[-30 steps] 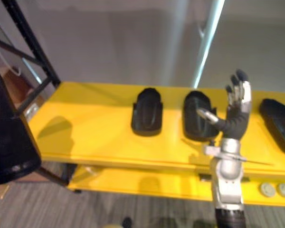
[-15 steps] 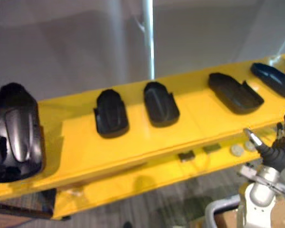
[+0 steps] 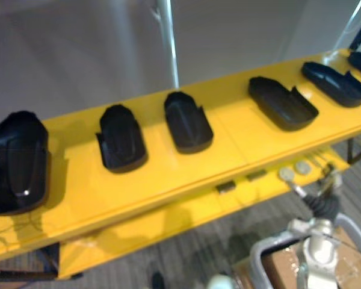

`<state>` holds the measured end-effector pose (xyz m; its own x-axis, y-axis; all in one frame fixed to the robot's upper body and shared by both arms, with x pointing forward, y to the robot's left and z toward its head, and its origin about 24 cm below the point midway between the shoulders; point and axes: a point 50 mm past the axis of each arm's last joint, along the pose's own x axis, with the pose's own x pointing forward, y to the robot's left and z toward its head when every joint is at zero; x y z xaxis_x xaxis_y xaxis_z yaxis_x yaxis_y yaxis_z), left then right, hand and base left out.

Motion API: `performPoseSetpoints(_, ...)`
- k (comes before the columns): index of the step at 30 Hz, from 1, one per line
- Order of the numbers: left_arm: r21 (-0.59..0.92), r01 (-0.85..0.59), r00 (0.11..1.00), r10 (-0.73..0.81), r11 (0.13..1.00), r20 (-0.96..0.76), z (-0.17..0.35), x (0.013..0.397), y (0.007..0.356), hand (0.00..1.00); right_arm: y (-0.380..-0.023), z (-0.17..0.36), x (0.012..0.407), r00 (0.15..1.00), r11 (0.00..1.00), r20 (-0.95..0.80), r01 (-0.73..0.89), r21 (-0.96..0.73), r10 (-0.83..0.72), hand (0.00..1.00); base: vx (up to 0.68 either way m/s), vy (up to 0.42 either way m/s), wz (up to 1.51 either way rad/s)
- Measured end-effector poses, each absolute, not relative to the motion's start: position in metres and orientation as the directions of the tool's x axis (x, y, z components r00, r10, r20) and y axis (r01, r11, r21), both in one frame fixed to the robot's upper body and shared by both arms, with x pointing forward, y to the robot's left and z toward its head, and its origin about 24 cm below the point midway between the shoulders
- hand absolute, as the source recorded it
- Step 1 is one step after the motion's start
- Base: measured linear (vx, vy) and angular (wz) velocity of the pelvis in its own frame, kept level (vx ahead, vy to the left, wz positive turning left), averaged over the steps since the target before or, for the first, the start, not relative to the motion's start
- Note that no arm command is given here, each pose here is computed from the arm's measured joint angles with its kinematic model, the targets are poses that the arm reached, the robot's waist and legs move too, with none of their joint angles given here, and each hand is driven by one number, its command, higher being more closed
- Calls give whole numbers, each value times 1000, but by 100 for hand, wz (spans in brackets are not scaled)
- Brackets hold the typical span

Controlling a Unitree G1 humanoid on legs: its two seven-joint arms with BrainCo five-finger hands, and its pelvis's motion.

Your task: Walk over and take plastic housings, then place them on the shelf

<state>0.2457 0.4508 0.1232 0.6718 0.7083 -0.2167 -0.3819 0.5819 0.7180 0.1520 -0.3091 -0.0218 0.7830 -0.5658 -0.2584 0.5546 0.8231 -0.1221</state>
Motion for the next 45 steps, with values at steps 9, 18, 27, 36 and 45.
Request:
performPoseSetpoints(9,732,-390,691,703,559,-169,150,264,446,100,-298,-79,113,679,820,-519,568,-78,-519,0,-5,-8,5)
performPoseSetpoints(18,738,-400,688,710,543,-150,160,275,439,100,-278,-101,105,662,840,-608,542,-16,-439,0,14,12,4)
performPoseSetpoints(27,692,-457,708,699,559,-97,180,289,432,100,-275,-100,111,676,841,-594,542,-2,-437,0,13,5,2)
performPoseSetpoints(36,669,-505,711,702,545,-35,196,296,428,0,-274,-97,118,696,843,-569,537,10,-437,0,4,4,-1)
performPoseSetpoints(45,665,-552,685,728,504,17,201,296,428,0,-273,-97,120,711,852,-563,523,23,-421,0,-11,7,-4)
